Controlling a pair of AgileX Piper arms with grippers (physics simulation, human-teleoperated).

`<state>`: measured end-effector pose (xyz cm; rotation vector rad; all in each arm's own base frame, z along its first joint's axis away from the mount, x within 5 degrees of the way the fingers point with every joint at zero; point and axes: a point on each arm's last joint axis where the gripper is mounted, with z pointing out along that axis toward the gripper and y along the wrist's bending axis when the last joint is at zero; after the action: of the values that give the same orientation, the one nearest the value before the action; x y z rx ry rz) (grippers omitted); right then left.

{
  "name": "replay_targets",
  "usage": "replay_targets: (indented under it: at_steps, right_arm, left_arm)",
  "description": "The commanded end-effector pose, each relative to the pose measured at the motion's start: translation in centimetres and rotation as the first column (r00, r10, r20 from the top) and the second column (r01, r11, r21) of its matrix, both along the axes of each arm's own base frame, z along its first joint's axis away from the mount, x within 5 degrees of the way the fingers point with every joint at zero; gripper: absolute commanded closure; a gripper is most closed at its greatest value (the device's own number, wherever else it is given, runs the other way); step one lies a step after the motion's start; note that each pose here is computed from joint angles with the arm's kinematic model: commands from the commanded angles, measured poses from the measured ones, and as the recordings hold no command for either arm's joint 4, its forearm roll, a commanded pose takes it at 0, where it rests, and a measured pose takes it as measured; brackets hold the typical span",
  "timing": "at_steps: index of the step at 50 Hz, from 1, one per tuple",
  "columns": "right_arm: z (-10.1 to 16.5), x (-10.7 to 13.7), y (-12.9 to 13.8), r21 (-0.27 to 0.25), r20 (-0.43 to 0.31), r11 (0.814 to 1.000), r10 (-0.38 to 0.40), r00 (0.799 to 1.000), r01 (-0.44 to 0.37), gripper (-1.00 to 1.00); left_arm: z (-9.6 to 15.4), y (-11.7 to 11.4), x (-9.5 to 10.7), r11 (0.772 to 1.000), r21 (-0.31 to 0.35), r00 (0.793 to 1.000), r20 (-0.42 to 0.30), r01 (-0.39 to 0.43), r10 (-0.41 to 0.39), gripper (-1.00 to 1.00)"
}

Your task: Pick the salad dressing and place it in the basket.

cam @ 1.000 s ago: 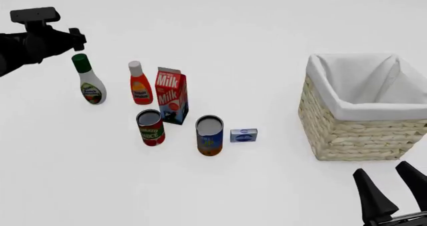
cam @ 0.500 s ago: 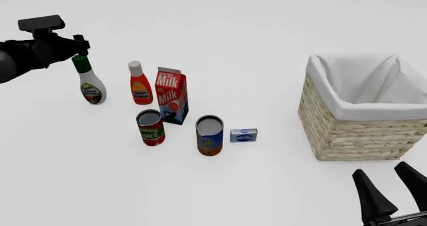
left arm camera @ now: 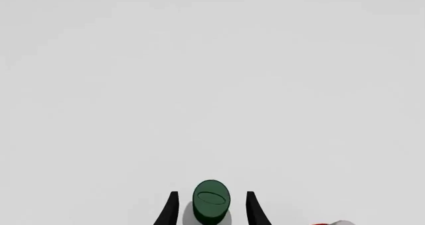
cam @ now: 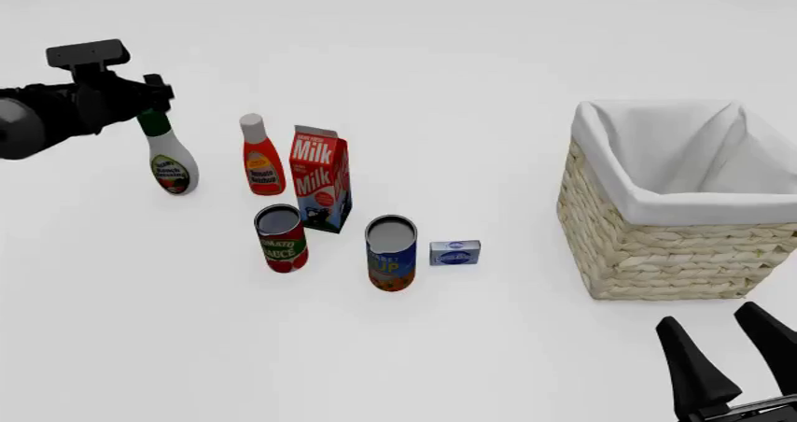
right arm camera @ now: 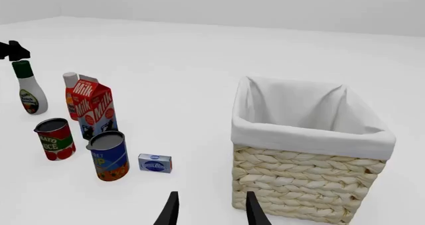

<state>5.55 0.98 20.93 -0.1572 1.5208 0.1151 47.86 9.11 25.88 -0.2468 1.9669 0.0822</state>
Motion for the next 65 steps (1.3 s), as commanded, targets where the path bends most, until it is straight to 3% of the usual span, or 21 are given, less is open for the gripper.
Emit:
replay_targets:
  at_steps: [1,20,46,47,65]
  right_arm:
    - [0.0,0.0,0.0,0.000,-0.002,1.000,-0.001,1.000,0.001,-1.00]
    - [0.0,0.0,0.0,-0.001,-0.004,1.000,0.006,1.000,-0.006,-1.00]
    - [-0.1,0.0,0.0,-0.001,-0.009,1.000,0.008,1.000,-0.008,-1.00]
    - [-0.1,0.0,0.0,-0.002,-0.010,1.000,0.008,1.000,-0.008,-1.00]
    - [-0.1,0.0,0.1,-0.001,-0.014,1.000,0.011,1.000,-0.012,-1.00]
  left_arm:
    - [-1.0,0.4,0.7,1.000,-0.001,1.000,-0.018,-0.005,0.005,-1.00]
    - [-3.3,-0.1,1.2,1.000,-0.004,0.998,-0.055,0.009,-0.009,-1.00]
    - [-4.5,0.2,1.2,1.000,-0.019,0.998,-0.064,-0.003,0.002,-1.00]
    - [-4.4,0.2,1.2,1.000,-0.018,0.998,-0.060,-0.002,0.001,1.00]
    - [-1.1,0.7,-0.3,0.999,0.032,1.000,0.023,-0.004,0.004,1.00]
